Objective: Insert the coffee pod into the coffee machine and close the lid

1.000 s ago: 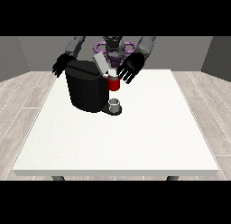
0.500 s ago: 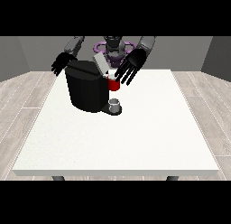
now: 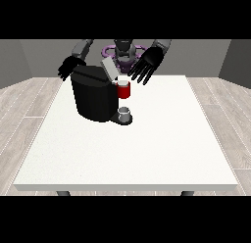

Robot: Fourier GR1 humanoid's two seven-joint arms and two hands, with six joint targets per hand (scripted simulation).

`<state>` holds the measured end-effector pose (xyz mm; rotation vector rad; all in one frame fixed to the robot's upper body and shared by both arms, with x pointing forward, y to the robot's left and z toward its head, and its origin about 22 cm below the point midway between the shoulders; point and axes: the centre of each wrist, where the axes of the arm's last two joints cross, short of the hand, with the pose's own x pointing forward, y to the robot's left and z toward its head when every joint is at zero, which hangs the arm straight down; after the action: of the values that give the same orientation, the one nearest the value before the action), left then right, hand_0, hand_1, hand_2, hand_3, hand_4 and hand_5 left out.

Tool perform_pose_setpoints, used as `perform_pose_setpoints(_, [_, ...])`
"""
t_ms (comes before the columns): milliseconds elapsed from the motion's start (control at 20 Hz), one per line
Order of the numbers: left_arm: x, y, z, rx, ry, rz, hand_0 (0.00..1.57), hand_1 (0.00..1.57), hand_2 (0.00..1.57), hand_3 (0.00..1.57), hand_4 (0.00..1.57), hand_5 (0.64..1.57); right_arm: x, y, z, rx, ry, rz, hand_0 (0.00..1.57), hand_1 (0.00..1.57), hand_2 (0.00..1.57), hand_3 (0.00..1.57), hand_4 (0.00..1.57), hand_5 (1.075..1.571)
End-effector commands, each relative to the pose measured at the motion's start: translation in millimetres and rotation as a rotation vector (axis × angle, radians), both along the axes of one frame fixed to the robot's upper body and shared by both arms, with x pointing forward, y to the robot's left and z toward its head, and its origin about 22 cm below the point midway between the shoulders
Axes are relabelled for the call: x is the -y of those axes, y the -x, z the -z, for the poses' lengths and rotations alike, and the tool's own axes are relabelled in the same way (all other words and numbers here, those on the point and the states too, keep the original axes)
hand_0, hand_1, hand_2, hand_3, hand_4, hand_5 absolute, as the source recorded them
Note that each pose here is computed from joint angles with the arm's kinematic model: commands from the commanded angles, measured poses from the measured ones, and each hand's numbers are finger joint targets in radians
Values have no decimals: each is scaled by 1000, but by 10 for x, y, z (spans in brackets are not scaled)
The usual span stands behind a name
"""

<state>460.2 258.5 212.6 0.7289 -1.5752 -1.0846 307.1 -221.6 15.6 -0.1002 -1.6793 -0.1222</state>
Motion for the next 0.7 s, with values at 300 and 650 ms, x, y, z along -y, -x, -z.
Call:
perform_pose_setpoints(300, [-97,174,990,-161,409,-54,0,0,0,0,0,1571,172,405,346,-121,-17,15,0,0,0,0,399,1571])
perform_pose_setpoints(650, [174,528,1940,-308,782,-28,0,0,0,0,0,1571,380,380,225,-135,58,1,0,0,0,0,390,1571])
